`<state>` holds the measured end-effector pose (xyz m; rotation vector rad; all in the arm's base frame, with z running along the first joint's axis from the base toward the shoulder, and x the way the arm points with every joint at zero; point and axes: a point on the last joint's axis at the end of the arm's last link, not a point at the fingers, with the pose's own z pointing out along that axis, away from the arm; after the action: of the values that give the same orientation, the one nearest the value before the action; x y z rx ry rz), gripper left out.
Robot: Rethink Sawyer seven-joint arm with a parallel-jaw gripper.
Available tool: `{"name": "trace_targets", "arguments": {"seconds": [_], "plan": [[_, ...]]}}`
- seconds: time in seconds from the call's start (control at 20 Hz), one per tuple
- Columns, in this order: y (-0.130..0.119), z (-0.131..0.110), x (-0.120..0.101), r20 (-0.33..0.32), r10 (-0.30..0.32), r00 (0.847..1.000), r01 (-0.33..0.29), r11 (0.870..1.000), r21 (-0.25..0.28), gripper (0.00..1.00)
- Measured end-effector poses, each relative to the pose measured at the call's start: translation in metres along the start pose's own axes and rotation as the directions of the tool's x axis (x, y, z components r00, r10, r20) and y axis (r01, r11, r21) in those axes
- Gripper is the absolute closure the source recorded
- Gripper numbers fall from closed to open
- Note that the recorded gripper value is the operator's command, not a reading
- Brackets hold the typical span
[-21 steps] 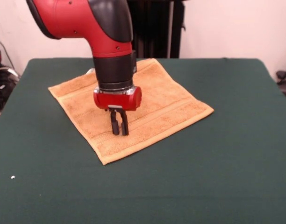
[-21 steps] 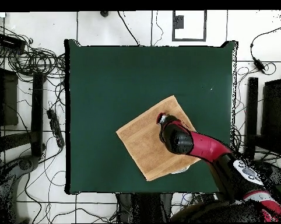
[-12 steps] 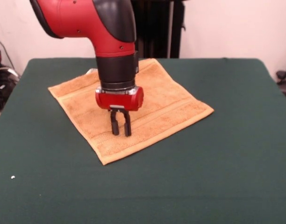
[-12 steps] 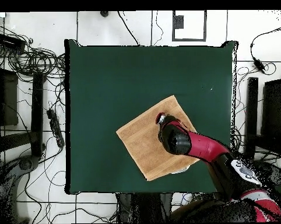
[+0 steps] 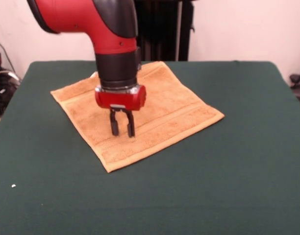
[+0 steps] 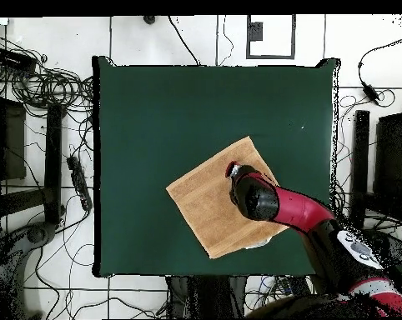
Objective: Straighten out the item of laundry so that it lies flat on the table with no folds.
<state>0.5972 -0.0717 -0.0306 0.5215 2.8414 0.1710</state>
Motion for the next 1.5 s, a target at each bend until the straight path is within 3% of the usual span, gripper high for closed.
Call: {"name": "trace_targets", "arguments": {"seconds": [0.4, 0.65, 0.75, 1.0, 1.5], "plan": [[-0.045, -0.084, -0.038, -0.097, 0.058, 0.994, -0.050, 0.996, 0.079, 0.00], [-0.077, -0.139, -0.063, -0.105, 0.102, 0.989, -0.088, 0.988, 0.127, 0.00], [-0.083, -0.149, -0.069, -0.090, 0.109, 0.990, -0.097, 0.986, 0.133, 0.00], [-0.089, -0.156, -0.078, -0.049, 0.112, 0.992, -0.105, 0.986, 0.131, 0.00], [-0.060, -0.142, -0.082, 0.014, 0.109, 0.994, -0.110, 0.992, 0.058, 0.00]]}}
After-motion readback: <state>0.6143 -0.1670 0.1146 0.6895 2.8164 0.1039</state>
